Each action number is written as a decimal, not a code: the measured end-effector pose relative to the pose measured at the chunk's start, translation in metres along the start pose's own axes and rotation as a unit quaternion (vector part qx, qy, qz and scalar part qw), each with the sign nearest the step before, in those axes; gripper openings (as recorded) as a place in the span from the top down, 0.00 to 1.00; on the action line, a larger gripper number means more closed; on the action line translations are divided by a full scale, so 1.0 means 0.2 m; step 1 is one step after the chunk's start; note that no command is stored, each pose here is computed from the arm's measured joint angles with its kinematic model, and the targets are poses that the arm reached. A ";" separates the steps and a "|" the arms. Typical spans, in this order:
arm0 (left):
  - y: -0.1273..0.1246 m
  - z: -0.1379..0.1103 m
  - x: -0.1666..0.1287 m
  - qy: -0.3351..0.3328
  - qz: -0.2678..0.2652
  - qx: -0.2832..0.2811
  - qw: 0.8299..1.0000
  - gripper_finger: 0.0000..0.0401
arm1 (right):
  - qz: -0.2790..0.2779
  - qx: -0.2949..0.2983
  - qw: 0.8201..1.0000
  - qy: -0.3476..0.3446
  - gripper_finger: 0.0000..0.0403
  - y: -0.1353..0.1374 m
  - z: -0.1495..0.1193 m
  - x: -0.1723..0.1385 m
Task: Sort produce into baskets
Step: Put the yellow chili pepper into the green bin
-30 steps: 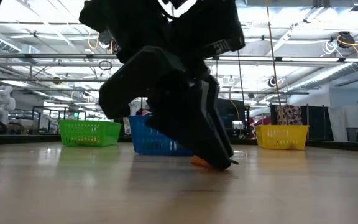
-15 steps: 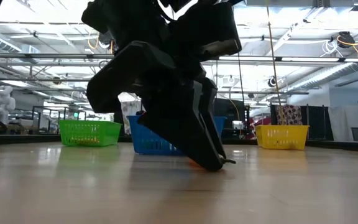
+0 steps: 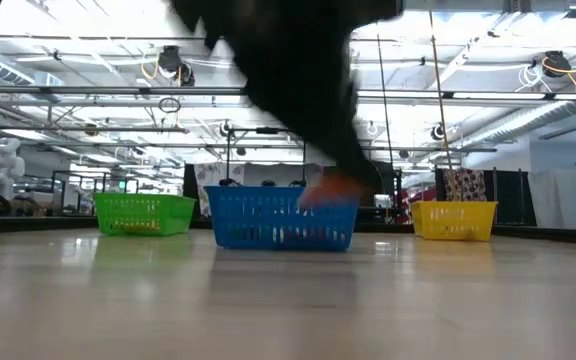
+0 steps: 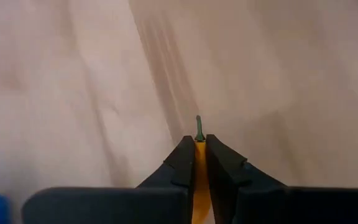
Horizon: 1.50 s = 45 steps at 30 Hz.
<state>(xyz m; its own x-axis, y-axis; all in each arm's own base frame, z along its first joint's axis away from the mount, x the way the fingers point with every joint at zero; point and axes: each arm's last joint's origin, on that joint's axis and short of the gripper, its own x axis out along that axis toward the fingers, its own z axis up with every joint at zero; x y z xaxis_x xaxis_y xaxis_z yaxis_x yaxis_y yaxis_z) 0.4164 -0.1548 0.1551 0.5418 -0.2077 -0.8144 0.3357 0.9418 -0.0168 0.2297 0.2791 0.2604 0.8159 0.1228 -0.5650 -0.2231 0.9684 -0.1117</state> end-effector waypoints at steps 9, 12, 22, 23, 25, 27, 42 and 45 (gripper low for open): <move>0.03 0.13 -0.47 -0.006 0.042 -0.020 0.999 0.93 | -0.002 -0.002 1.000 0.006 1.00 0.00 -0.01 0.00; 0.08 0.11 -0.64 0.007 0.092 -0.039 0.995 0.93 | -0.001 0.001 1.000 0.005 1.00 0.00 -0.01 0.00; 0.34 -0.19 -0.87 0.091 0.215 -0.143 0.962 0.93 | -0.054 0.007 0.998 -0.012 1.00 -0.03 0.00 0.01; 0.37 -0.24 -0.88 0.092 0.226 -0.156 0.957 0.93 | -0.075 0.011 0.997 -0.017 1.00 -0.04 0.00 0.01; 0.42 -0.35 -0.89 0.106 0.250 -0.180 0.945 0.93 | -0.102 0.020 0.994 -0.022 1.00 -0.07 0.01 0.02; 0.46 -0.45 -0.90 0.107 0.265 -0.204 0.936 0.93 | -0.110 0.026 0.993 -0.014 1.00 -0.08 0.00 0.03; 0.69 -0.96 -1.05 0.026 0.373 -0.432 0.821 0.93 | -0.160 0.030 0.986 0.026 1.00 -0.23 0.00 0.10; 0.71 -1.01 -1.03 0.029 0.382 -0.465 0.798 0.92 | -0.162 0.027 0.986 0.029 1.00 -0.24 0.00 0.11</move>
<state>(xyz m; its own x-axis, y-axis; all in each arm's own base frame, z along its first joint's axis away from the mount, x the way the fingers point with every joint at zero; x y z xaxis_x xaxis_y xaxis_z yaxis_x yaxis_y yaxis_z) 0.1964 0.0742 0.2021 0.2689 0.5087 -0.8179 -0.8081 0.5812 0.0959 0.2581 0.2345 0.2537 0.8074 -0.2065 -0.5527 0.0743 0.9649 -0.2519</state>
